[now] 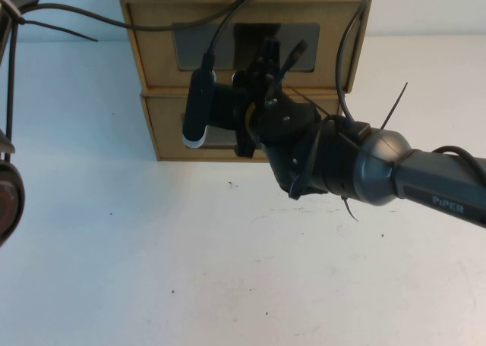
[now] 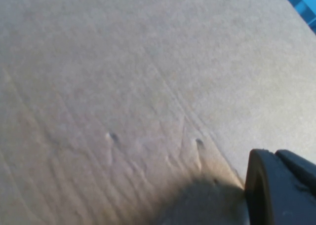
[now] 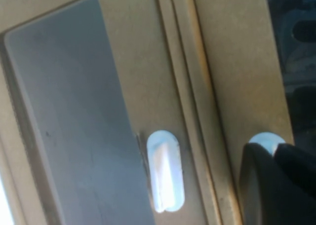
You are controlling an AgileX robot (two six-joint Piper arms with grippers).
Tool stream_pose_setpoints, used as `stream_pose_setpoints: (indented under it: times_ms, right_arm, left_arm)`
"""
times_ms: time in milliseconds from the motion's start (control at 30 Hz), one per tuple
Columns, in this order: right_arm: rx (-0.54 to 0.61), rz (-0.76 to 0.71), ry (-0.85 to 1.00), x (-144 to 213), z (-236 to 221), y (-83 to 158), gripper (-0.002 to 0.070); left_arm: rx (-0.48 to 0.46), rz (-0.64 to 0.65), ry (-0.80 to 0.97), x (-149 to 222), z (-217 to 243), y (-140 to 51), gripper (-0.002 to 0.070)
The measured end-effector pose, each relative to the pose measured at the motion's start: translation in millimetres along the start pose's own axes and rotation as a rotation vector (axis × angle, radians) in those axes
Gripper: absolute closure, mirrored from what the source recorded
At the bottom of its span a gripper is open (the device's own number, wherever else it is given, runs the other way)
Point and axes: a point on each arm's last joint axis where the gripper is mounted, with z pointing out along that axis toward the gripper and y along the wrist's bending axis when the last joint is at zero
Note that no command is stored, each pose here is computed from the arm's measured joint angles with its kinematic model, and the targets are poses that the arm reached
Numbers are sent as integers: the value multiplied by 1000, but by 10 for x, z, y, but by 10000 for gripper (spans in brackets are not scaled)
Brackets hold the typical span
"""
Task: Open the shoe box
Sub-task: 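Pull the top drawer of the cardboard box fully open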
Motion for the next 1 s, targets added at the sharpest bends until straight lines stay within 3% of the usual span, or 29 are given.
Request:
stream_pose_setpoints:
  times_ms: [1000]
  right_arm:
    - [-91,-29,77,37,-678,114,673]
  left_arm:
    - [23,-24,31,29,4,-29,680]
